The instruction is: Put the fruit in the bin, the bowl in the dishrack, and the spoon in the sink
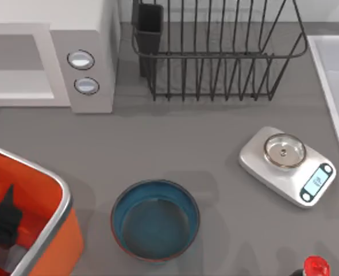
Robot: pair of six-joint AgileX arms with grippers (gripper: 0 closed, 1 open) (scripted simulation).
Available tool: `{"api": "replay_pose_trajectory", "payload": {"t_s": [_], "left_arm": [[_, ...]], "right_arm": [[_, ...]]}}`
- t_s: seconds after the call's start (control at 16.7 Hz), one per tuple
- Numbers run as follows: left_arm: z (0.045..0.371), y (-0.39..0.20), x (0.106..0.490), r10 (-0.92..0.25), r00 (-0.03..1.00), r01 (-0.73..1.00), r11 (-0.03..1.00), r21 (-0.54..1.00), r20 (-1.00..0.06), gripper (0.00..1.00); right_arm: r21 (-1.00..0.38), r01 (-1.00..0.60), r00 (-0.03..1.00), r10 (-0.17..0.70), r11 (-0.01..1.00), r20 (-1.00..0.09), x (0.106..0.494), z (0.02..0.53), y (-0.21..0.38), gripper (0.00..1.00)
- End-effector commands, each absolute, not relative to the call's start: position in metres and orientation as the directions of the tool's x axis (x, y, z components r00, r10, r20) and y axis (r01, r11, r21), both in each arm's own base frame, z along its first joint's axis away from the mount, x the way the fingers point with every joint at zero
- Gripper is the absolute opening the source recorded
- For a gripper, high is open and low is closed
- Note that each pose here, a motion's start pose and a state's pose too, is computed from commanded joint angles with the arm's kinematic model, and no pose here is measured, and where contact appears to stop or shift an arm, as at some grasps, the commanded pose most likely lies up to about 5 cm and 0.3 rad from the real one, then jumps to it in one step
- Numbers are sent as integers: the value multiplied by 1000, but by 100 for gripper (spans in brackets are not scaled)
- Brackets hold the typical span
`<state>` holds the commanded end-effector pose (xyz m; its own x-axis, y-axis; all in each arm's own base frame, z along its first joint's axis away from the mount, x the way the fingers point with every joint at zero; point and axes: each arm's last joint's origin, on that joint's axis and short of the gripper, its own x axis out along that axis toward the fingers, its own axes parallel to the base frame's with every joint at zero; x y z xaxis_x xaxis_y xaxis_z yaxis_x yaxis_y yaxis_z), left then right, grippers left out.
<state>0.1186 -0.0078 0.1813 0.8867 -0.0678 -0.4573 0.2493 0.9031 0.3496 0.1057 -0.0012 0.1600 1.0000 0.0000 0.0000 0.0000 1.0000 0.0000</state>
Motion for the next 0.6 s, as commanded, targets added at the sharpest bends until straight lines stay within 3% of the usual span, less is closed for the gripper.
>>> {"api": "replay_pose_trajectory", "payload": {"t_s": [0.3,0.42,0.6], "left_arm": [[166,-3,108,-18,994,28,995,91,-110,100],[161,-2,106,-5,1000,6,1000,24,-30,100],[160,-1,106,0,1000,0,1000,0,0,100]], "right_arm": [[0,0,1000,0,1000,0,106,160,-1,100],[0,0,1000,0,1000,0,106,160,-1,100],[0,0,1000,0,1000,0,106,160,-1,100]]}}
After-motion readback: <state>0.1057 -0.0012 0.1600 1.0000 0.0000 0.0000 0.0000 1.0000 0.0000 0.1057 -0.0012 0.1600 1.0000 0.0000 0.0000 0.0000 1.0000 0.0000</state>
